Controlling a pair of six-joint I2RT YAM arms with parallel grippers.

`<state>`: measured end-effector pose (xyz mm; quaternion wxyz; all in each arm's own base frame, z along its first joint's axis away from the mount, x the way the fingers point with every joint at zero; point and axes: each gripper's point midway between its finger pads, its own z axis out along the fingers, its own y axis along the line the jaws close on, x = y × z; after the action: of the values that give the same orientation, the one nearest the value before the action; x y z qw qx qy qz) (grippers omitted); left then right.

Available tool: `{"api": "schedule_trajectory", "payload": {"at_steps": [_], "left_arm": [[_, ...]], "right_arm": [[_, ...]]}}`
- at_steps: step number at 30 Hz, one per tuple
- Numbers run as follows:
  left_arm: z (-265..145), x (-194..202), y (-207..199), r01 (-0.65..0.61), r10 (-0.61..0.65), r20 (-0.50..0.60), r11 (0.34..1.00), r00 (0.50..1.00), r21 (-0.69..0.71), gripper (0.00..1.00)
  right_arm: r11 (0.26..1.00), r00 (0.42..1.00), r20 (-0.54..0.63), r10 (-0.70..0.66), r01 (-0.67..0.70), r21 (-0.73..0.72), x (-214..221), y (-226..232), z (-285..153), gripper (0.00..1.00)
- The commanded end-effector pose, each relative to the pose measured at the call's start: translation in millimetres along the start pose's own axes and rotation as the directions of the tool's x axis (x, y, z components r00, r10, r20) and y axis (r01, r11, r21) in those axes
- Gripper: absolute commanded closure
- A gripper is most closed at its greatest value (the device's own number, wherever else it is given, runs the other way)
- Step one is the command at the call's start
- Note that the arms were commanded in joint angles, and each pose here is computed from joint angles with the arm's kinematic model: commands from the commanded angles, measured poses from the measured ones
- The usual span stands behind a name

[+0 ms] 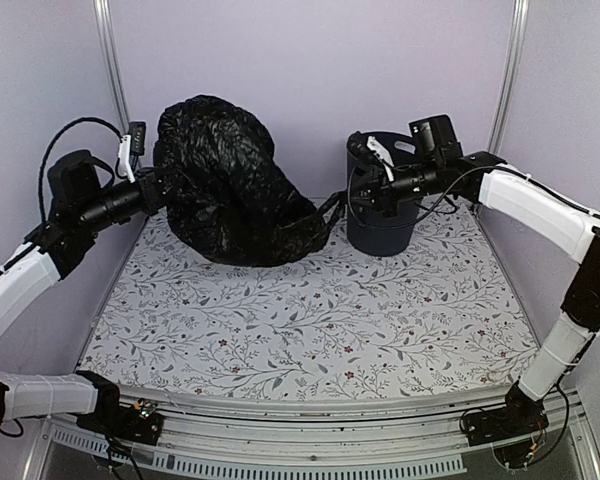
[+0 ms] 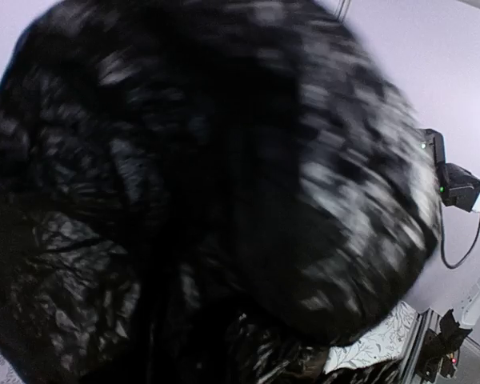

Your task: Put the trash bags into the trash bin

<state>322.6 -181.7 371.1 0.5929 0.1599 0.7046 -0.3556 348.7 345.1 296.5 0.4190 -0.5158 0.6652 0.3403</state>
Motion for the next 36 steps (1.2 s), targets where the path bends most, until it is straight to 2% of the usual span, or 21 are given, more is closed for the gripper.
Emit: {"api": "schedule_trajectory", "payload": {"at_steps": [1, 12, 15, 17, 20, 24, 27, 33, 36], "left_arm": [[6, 25, 3, 0.032, -0.031, -0.108, 0.999, 0.994, 0.006, 1.00], [9, 42, 2, 0.131, -0.128, -0.225, 0.991, 0.966, -0.001, 1.00], [6, 7, -15, 0.131, -0.120, -0.197, 0.990, 0.973, 0.042, 1.00], [-4, -52, -40, 0.061, -0.051, -0.110, 0.994, 0.993, 0.089, 1.00], [-9, -88, -37, -0.014, 0.015, -0.050, 1.000, 0.999, 0.013, 1.00], [4, -62, -22, 0.028, -0.029, -0.097, 1.000, 0.995, -0.005, 1.00], [5, -49, -20, 0.071, -0.070, -0.087, 0.997, 0.994, 0.005, 1.00], [-4, -73, -14, 0.007, -0.009, -0.030, 0.998, 1.000, -0.070, 1.00], [-1, -79, -20, 0.022, -0.022, -0.016, 0.999, 1.000, -0.036, 1.00]], "right_arm": [[0.987, 0.993, 0.085, -0.080, 0.091, -0.135, -29, 39, -22, 0.98], [0.997, 0.998, 0.057, 0.015, -0.011, -0.076, -31, 21, -17, 0.98], [0.997, 0.993, 0.114, 0.009, 0.000, -0.074, -61, 23, -35, 0.98], [0.998, 0.980, 0.194, -0.042, 0.052, -0.044, -97, 24, -62, 0.98], [0.998, 0.970, 0.236, -0.065, 0.060, 0.029, -124, 8, -77, 0.98], [0.999, 0.971, 0.233, -0.052, 0.053, 0.000, -119, 8, -71, 0.98], [0.999, 0.975, 0.222, -0.014, 0.021, -0.031, -109, 9, -64, 0.97], [0.998, 0.966, 0.255, -0.048, 0.056, -0.024, -128, 12, -76, 0.97], [0.994, 0.962, 0.273, -0.032, 0.059, -0.091, -133, 22, -77, 0.97]]}}
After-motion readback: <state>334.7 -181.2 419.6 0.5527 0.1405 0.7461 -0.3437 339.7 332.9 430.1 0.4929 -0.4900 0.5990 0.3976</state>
